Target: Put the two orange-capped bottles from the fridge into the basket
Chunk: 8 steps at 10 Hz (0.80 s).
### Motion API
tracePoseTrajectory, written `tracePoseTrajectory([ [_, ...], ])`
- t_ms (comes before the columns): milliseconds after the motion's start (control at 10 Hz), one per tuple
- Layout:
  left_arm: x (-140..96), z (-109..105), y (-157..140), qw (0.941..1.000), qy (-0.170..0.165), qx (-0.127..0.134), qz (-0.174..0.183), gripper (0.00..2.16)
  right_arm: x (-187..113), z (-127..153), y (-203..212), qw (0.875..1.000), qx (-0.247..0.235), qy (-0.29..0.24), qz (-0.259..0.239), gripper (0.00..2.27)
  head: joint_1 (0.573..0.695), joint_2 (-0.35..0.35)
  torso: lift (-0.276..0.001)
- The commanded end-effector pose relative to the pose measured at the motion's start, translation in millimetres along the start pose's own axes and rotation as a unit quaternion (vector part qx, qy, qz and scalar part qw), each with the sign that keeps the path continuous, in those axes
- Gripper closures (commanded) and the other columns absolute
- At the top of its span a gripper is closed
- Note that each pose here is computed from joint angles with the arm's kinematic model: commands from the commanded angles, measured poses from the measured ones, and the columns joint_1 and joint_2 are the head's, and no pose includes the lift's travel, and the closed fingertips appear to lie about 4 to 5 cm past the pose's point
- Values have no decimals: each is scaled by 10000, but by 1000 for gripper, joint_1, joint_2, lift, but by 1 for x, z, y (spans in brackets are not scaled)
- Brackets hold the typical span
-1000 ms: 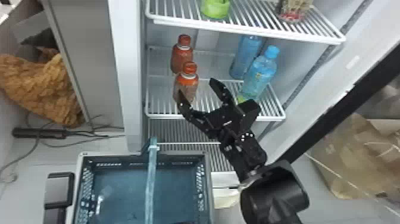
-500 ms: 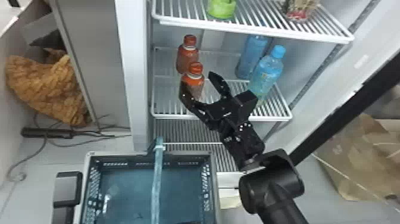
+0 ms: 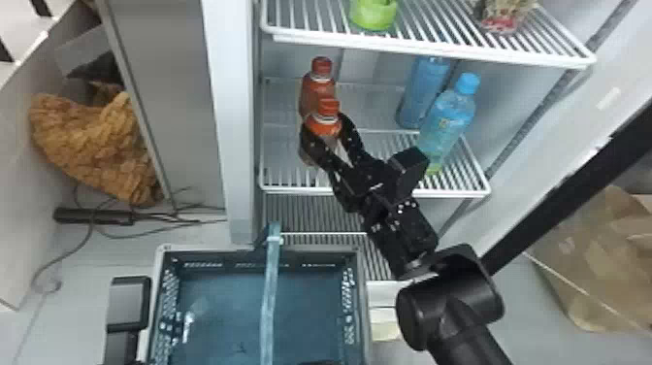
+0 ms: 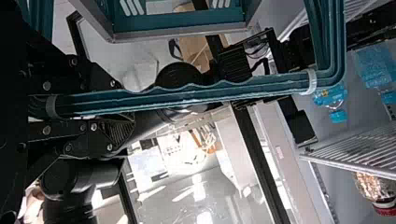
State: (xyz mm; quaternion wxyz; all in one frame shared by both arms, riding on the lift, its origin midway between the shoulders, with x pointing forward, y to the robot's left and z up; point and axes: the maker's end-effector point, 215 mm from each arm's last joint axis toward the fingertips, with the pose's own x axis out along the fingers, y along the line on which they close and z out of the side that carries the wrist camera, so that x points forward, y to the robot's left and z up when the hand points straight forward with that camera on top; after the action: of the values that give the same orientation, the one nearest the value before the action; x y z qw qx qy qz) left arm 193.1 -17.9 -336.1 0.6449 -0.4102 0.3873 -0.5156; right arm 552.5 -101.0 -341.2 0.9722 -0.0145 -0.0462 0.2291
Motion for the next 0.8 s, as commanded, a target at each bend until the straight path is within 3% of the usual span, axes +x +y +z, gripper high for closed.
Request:
tracePoseTrajectory([
  [0,0,0,0,10000,8,-1,-4,1202,-5,14,1,9999,46,-163,-5,906,695,-182,-235],
  [400,0,2,0,10000,-15,8,-14,1202,-44,53,-5,9996,193,-221,-3,906,695,-198,-235],
  [700,-1,1,1,10000,-24,-12,5,1202,-96,47,-5,9969,418,657,102,906,695,-244,-235],
])
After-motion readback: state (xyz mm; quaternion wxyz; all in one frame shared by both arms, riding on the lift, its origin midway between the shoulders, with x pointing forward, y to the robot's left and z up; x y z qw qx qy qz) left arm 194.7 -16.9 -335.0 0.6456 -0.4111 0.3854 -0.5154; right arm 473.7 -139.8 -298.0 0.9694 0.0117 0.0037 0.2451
